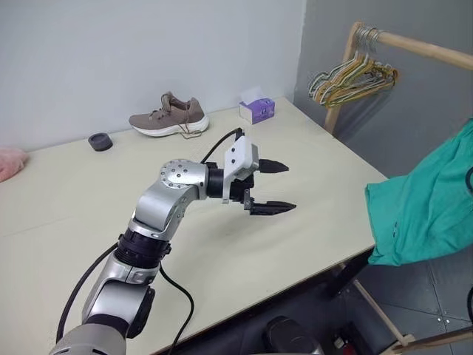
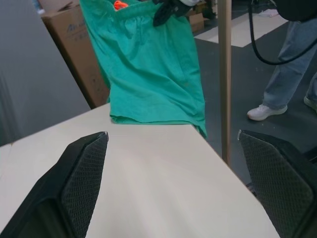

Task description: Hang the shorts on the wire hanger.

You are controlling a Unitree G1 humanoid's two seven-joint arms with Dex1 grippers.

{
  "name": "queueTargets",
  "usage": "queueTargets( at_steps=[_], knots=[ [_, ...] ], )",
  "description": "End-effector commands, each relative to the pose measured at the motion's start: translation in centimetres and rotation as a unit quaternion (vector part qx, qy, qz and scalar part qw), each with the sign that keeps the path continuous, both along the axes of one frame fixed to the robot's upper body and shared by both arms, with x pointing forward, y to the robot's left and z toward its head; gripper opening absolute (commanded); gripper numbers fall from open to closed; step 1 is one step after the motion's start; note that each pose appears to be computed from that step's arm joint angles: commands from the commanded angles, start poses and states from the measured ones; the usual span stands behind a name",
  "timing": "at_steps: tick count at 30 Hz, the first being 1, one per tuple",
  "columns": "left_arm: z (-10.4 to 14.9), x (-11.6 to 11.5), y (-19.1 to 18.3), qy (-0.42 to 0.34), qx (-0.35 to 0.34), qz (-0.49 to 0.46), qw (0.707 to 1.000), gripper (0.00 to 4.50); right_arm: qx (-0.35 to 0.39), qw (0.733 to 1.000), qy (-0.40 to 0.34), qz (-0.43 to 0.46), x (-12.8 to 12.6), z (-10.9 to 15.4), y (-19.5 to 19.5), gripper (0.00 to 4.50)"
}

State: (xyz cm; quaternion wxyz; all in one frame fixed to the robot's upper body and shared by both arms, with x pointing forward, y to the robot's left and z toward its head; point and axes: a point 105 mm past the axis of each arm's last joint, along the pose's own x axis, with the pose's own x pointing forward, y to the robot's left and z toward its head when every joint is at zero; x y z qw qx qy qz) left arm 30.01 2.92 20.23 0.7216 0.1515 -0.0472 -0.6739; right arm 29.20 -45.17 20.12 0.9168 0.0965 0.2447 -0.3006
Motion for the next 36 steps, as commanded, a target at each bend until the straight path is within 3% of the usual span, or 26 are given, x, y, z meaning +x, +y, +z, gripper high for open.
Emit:
queueTargets(
  at_steps=[1,12,20,23,28,34,36],
  knots=[
    [1.2,-0.6,-0.4,-0.022,-0.017,-0.007,1.000,4.45,-0.047,0.999,-0.017,-0.013,0.1,2.2,-2.1,0.00],
    [2.3,-3.0,-0.7,0.029,-0.027,-0.089,0.995,4.45,-0.012,1.000,0.023,-0.003,0.3,0.5,-2.7,0.00],
    [2.8,-2.5,-0.7,0.014,-0.021,-0.089,0.996,4.45,0.004,1.000,0.009,0.018,0.9,0.8,-1.6,0.00],
    [2.8,-2.6,-0.8,0.014,-0.021,-0.090,0.996,4.50,0.012,1.000,-0.006,0.024,1.1,1.3,-1.1,0.68],
    [2.6,-2.5,-0.7,0.010,-0.017,-0.086,0.996,4.50,0.014,0.998,-0.045,0.032,1.5,2.5,-0.2,2.34],
    [2.4,-2.3,-0.6,0.008,-0.017,-0.079,0.997,4.50,-0.062,0.993,-0.093,0.048,1.7,4.9,0.2,4.37],
    [2.4,-2.2,-0.5,0.010,-0.018,-0.074,0.997,4.50,-0.109,0.987,-0.104,0.052,1.6,5.8,0.2,4.48]
  ],
)
